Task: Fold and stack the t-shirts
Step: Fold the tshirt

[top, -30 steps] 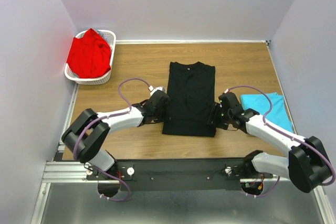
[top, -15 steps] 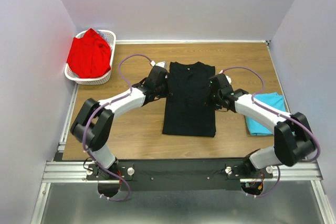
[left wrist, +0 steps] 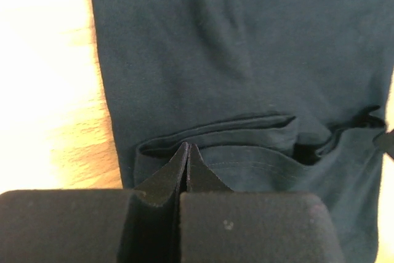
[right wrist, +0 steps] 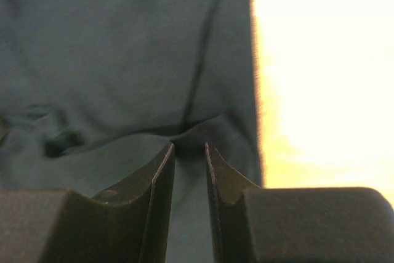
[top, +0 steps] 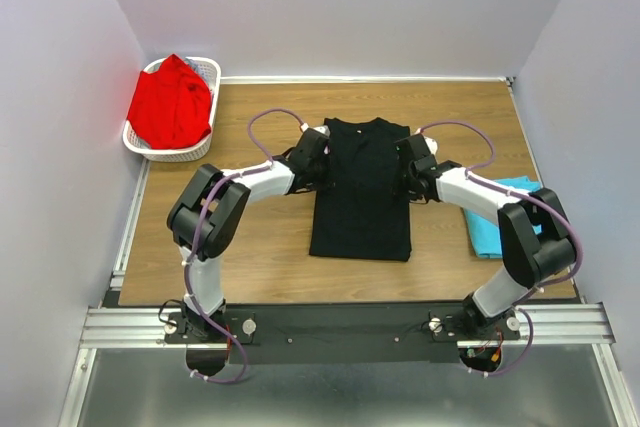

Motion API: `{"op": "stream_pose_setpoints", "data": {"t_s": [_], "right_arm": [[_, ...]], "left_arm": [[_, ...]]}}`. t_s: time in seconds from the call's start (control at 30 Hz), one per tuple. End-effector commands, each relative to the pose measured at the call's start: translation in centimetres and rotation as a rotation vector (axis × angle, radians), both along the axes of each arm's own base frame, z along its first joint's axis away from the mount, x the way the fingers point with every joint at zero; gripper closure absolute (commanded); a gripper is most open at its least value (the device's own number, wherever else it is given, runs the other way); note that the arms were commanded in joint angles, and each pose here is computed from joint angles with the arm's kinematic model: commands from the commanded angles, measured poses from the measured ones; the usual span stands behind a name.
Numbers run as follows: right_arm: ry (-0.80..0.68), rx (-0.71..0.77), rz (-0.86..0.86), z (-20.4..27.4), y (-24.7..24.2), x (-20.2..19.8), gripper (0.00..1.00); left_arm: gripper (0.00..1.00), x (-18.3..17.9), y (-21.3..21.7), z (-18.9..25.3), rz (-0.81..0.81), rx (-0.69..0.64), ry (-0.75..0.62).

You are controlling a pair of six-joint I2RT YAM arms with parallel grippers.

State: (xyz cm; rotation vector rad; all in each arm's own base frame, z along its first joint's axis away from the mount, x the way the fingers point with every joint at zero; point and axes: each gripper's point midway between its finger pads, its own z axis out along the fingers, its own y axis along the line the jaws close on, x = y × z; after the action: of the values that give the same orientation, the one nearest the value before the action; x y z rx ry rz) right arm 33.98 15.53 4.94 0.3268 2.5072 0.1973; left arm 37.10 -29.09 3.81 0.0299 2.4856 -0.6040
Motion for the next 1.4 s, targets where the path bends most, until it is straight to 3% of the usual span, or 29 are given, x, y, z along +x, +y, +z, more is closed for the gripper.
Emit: {"op": "stream_pose_setpoints", "data": {"t_s": [0.0,0.37,0.5,0.6,0.67,0.77,0.9,1.07,1.37], "right_arm": [[0.03,-0.058,-0.053,-2.6,-2.6,0.2,0.67],[0.081,-0.06,-0.072,-4.3,-3.8,-0.2,0.66],[0.011,-0.007,-0.008,-1.2,-2.5,0.9,0.47],[-0.07,0.044,0.024,2.4,-1.6,1.7,0.32],[-0.115,0.073,0.032,4.7,-1.4,1.5,0.28],[-0.074,0.098,0.035,5.1,-1.4,-0.5,0.28],[-0.015,0.129,0.033,4.7,-2.2,-4.5,0.28],[0.11,0.197,0.024,1.6,-2.6,-10.3,0.3],[0.23,0.295,-0.036,-1.3,-2.7,-15.7,0.37]], "left_arm": [[0.98,0.2,1.0,-2.0,0.035,0.018,0.037],[0.98,-0.4,2.5,-3.3,0.066,0.032,0.067],[0.96,0.4,2.0,-0.1,0.036,-0.004,-0.002],[0.85,0.9,1.7,3.7,0.024,-0.04,-0.077],[0.81,0.4,2.9,5.5,0.062,-0.021,-0.1],[0.71,-1.0,5.6,6.0,0.141,0.027,-0.099],[0.69,-6.1,8.5,4.8,0.153,0.018,-0.043],[0.69,-11.3,8.9,2.8,0.092,-0.05,0.046],[0.6,-16.7,8.0,0.7,0.039,-0.111,0.127]]}}
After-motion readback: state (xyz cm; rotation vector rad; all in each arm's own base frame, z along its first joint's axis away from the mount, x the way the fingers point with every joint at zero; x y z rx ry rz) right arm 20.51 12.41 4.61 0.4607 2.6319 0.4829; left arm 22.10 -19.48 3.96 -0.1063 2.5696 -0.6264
